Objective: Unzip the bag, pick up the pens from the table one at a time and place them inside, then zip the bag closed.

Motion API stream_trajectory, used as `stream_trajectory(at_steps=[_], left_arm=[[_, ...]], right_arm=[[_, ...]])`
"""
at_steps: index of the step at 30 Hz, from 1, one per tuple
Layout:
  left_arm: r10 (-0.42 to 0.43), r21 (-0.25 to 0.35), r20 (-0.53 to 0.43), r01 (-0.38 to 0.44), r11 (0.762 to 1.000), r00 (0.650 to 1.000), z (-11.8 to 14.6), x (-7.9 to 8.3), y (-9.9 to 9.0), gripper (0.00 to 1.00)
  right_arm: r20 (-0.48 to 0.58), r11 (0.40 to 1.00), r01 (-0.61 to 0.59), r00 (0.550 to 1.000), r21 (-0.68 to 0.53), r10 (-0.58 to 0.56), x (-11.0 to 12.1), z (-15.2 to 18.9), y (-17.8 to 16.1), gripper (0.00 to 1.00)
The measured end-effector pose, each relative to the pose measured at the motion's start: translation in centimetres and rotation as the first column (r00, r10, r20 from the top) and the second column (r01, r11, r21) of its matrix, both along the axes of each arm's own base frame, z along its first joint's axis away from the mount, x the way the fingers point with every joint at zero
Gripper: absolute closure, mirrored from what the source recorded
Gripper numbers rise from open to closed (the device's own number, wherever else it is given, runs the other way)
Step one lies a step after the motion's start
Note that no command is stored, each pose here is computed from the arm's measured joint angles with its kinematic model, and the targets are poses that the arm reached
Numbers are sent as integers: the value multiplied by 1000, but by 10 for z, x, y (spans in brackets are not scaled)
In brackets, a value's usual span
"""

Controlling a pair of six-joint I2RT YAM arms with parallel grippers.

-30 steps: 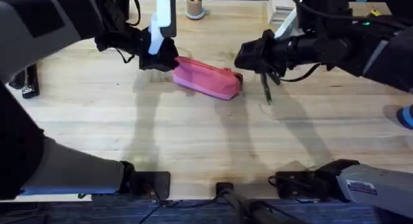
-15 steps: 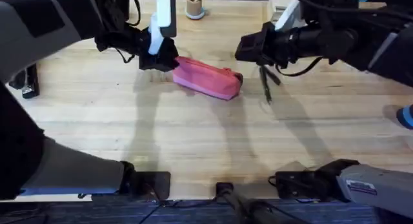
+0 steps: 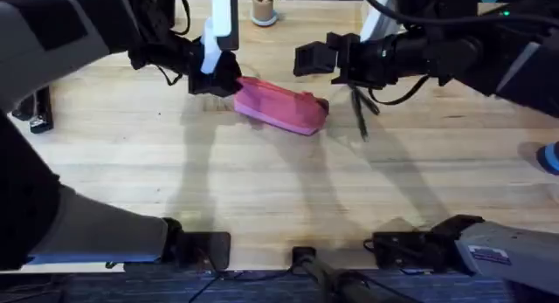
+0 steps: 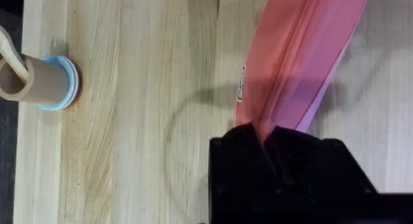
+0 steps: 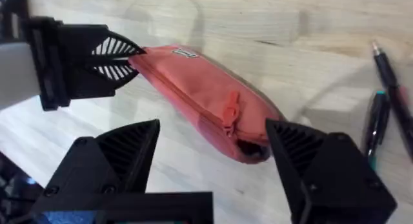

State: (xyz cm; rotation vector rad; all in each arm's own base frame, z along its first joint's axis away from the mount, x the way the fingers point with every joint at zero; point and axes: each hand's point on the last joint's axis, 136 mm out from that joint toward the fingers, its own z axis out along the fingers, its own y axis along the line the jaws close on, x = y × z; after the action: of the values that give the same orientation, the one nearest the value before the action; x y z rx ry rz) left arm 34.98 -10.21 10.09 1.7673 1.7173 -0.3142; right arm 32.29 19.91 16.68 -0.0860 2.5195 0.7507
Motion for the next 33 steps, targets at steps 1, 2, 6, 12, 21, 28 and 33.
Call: stream_trajectory(at_steps=[1,2,6,12,21,28,33], left_arm=[[0,0,0,0,1000,1000,0,0,0,958],[0,0,0,0,1000,1000,0,0,0,958],[0,0,0,0,1000,1000,0,0,0,958],[0,0,0,0,1000,1000,0,0,0,958],[0,0,0,0,1000,1000,0,0,0,958],[0,0,0,0,1000,1000,0,0,0,958],[0,0,0,0,1000,1000,0,0,0,958]], right_arm=[[4,1000,-6,1000,-5,6,0,0,0,6],[11,1000,-14,1000,-13,14,0,0,-1,5],[33,998,-44,998,-36,45,0,-1,-1,5],[45,997,-59,997,-48,62,0,-1,-1,5],[39,997,-59,997,-50,61,-1,-2,-2,4],[29,997,-60,998,-54,62,-3,-3,-2,4],[21,997,-60,998,-57,62,-2,-6,-2,4]])
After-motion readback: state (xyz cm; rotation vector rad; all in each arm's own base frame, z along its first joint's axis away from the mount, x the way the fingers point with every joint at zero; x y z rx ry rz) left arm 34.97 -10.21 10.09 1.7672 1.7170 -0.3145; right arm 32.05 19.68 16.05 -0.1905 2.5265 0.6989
